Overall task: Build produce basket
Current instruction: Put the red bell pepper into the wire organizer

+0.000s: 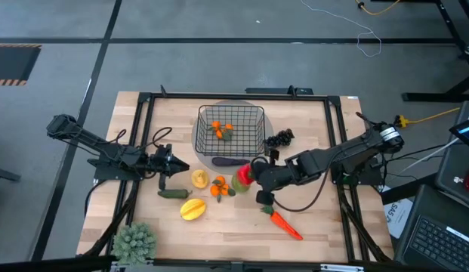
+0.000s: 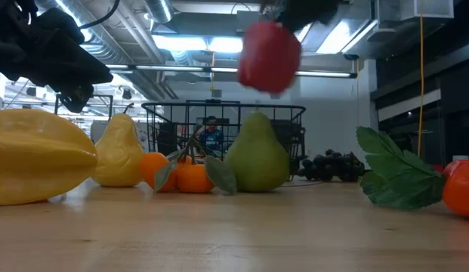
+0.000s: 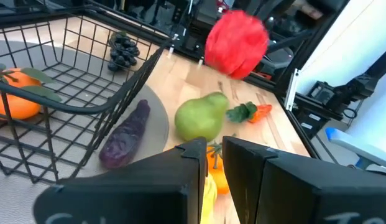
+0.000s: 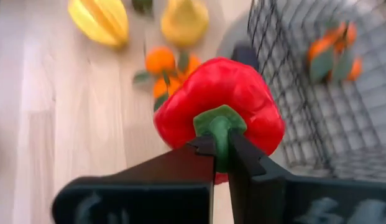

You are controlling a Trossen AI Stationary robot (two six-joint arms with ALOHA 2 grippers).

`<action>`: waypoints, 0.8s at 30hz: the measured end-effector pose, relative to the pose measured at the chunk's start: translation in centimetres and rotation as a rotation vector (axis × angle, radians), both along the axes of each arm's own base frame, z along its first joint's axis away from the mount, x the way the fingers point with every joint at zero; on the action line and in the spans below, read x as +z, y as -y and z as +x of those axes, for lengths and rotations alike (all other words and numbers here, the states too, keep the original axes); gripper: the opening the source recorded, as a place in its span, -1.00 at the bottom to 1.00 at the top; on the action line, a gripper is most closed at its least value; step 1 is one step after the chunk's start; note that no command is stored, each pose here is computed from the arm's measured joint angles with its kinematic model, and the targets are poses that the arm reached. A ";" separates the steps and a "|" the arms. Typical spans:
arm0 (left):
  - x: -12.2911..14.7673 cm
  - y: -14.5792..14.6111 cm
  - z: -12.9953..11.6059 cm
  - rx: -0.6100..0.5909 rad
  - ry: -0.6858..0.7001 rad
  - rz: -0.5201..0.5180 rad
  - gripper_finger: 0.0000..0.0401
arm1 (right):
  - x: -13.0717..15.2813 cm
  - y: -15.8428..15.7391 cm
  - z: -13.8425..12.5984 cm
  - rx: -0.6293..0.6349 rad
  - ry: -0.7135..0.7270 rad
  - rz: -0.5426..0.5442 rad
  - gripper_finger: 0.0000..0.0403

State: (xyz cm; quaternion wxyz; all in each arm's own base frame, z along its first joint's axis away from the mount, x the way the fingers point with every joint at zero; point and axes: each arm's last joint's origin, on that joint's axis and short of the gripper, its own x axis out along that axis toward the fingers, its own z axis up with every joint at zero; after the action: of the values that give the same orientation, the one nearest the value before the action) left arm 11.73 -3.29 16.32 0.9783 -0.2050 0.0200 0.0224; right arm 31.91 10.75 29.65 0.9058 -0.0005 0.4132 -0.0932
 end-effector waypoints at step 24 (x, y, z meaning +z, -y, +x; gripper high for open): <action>0.0 0.0 0.0 0.001 0.000 0.000 -0.79 | 7.2 5.9 1.9 -0.081 0.132 -0.352 -0.97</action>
State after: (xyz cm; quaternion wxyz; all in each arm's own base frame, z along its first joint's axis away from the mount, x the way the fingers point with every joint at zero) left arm 11.73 -3.29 16.32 0.9782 -0.2052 0.0198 0.0229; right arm 33.77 4.83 36.87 0.9125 -0.1363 0.3297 -0.2002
